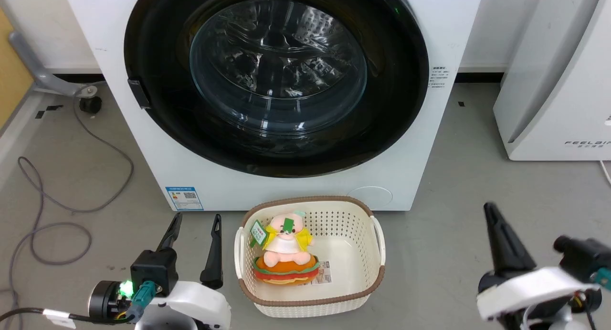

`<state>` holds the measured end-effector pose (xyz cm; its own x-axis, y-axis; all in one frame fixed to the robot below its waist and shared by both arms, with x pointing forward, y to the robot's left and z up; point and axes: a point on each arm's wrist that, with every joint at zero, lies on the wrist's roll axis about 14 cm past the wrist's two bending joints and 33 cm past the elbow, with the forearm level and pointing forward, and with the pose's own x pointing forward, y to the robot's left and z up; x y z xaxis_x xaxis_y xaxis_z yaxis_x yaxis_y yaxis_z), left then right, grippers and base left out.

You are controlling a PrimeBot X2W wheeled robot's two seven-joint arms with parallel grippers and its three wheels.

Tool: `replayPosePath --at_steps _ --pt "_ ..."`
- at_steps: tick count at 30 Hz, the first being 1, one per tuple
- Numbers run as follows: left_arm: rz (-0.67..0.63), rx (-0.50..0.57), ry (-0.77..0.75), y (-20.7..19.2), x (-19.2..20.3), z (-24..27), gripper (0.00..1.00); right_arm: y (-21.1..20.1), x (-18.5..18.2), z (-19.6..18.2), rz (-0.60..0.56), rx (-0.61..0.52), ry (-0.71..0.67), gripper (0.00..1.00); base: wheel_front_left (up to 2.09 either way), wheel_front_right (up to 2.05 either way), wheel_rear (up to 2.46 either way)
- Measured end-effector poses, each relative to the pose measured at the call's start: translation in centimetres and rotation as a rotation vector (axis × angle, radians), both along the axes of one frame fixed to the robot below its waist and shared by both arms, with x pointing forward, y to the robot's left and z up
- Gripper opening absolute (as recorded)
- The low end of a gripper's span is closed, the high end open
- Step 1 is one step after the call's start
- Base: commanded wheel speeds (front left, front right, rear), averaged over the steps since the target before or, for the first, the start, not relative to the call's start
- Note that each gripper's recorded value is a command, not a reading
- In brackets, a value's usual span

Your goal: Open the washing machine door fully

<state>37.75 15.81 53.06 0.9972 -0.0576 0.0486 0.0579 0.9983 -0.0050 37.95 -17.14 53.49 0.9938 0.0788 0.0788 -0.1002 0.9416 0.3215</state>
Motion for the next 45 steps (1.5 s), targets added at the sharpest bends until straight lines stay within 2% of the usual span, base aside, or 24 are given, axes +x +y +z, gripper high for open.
replayPosePath --at_steps 12,23,45 --pt "-0.008 -0.011 -0.019 -0.3 1.0 0.1 1.0 -2.3 3.9 1.2 -0.051 0.187 -0.005 0.0 0.0 0.0 0.0" --pt "-0.015 -0.024 -0.036 -0.5 2.4 0.1 1.0 -4.8 9.3 2.2 -0.082 0.289 0.004 0.0 0.0 0.0 0.0" --pt "-0.038 -0.053 -0.062 -1.3 4.6 -0.2 1.0 -3.7 18.1 6.9 0.054 0.343 0.073 0.0 0.0 0.0 0.0"
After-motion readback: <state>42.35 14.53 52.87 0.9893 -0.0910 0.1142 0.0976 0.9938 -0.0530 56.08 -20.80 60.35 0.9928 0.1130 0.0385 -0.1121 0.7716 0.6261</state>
